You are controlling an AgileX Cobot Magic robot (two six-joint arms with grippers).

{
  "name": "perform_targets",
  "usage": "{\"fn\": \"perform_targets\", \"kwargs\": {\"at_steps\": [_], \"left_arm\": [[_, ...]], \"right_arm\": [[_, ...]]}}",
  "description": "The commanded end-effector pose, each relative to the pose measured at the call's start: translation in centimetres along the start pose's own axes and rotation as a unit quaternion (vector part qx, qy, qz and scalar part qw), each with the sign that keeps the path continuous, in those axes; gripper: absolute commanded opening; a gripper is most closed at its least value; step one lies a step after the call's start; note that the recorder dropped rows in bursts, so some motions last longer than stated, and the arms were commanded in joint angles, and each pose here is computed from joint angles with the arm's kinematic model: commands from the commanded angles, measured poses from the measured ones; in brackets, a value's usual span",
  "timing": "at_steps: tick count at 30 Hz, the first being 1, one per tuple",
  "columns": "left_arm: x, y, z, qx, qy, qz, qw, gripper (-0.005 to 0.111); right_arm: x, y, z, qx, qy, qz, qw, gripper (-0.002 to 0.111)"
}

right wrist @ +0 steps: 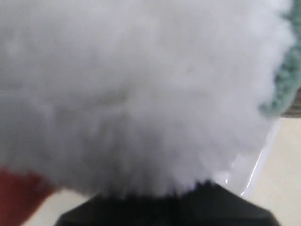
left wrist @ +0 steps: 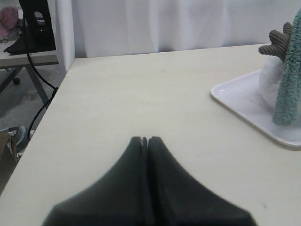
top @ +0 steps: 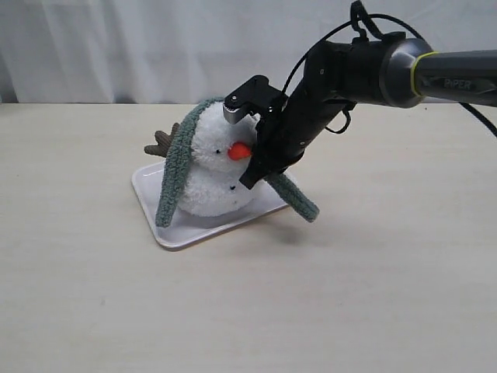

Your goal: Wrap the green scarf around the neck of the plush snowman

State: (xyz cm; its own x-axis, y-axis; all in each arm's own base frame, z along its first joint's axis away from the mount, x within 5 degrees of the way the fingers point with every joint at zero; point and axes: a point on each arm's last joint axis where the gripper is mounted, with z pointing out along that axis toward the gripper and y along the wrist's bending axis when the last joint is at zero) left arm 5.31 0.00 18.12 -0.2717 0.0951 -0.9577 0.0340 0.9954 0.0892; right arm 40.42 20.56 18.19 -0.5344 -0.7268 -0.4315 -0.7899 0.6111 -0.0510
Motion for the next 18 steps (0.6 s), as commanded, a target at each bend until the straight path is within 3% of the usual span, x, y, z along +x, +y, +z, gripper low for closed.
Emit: {"fn": "perform_targets", "kwargs": {"at_steps": [1, 5, 8, 18], "left_arm": [[0.0, 0.0, 0.0, -0.001, -0.006, -0.002, 1.000, 0.000], [0.0, 0.0, 0.0, -0.001, -0.006, -0.002, 1.000, 0.000], [0.0, 0.0, 0.0, -0.001, -0.006, -0.002, 1.000, 0.000], [0.0, 0.0, 0.0, -0.001, -0.006, -0.002, 1.000, 0.000]], "right_arm": [[-0.3, -0.4, -1.1, 0.010, -0.013, -0.007, 1.000, 0.023], [-0.6, -0.2, -2.5, 0.010, -0.017, -0.010, 1.000, 0.052], [-0.6, -0.1, -3.4, 0.010, -0.016, -0.013, 1.000, 0.066], [-1.3, 0.6, -8.6, 0.017, -0.044, 0.008, 0.999, 0.068]]}}
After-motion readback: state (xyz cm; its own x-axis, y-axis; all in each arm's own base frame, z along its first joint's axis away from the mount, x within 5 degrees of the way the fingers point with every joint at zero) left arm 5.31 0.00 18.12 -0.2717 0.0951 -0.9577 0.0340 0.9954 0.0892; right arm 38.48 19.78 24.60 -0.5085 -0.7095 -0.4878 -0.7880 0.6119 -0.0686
